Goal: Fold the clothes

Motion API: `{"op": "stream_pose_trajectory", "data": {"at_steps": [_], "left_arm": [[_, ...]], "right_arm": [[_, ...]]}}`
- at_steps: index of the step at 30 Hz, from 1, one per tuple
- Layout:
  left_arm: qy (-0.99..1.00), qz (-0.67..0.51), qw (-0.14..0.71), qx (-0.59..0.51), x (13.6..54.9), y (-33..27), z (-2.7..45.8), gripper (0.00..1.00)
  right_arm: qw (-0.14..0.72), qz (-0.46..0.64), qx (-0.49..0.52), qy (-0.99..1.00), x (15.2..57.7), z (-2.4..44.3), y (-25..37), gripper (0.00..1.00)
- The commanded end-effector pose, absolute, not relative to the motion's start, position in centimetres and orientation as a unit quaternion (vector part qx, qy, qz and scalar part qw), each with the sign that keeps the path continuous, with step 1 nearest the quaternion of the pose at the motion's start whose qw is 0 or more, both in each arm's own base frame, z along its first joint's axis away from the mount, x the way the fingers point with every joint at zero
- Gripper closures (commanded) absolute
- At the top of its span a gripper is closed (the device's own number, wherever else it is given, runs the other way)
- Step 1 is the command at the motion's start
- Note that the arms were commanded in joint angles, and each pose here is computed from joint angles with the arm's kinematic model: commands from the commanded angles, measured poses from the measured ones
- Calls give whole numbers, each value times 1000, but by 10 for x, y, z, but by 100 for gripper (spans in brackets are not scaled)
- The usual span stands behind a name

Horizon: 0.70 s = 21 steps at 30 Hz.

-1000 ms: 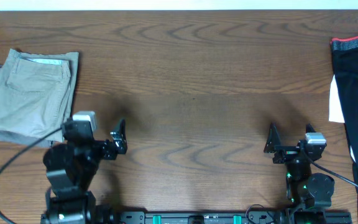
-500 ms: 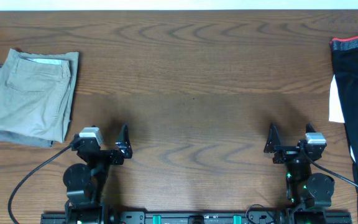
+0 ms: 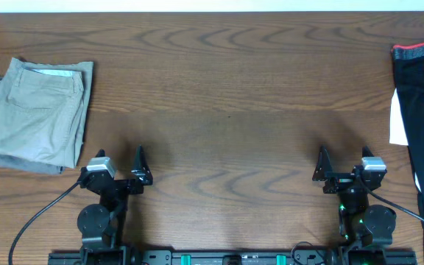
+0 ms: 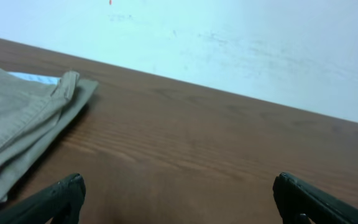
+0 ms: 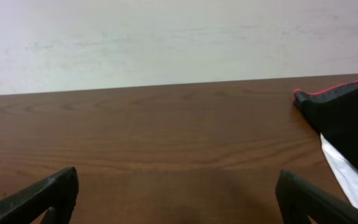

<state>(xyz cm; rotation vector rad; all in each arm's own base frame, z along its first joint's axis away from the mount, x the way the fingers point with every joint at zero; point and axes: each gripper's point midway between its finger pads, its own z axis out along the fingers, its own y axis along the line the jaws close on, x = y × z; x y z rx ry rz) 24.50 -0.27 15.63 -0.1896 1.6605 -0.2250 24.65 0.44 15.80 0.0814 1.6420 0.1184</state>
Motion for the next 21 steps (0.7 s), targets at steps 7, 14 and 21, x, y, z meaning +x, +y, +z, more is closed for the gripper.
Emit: {"op": "stream_pose_trajectory", "data": {"at_steps": [7, 14, 21], "left_arm": [[751, -90, 648, -91, 244, 0, 139, 2], [751, -87, 648, -87, 244, 0, 139, 2], [752, -87, 648, -88, 244, 0, 139, 2]], "right_arm": [[680, 45, 37, 731, 246, 157, 2, 1], [680, 45, 37, 731, 246, 157, 2, 1], [680, 45, 37, 731, 246, 157, 2, 1]]}}
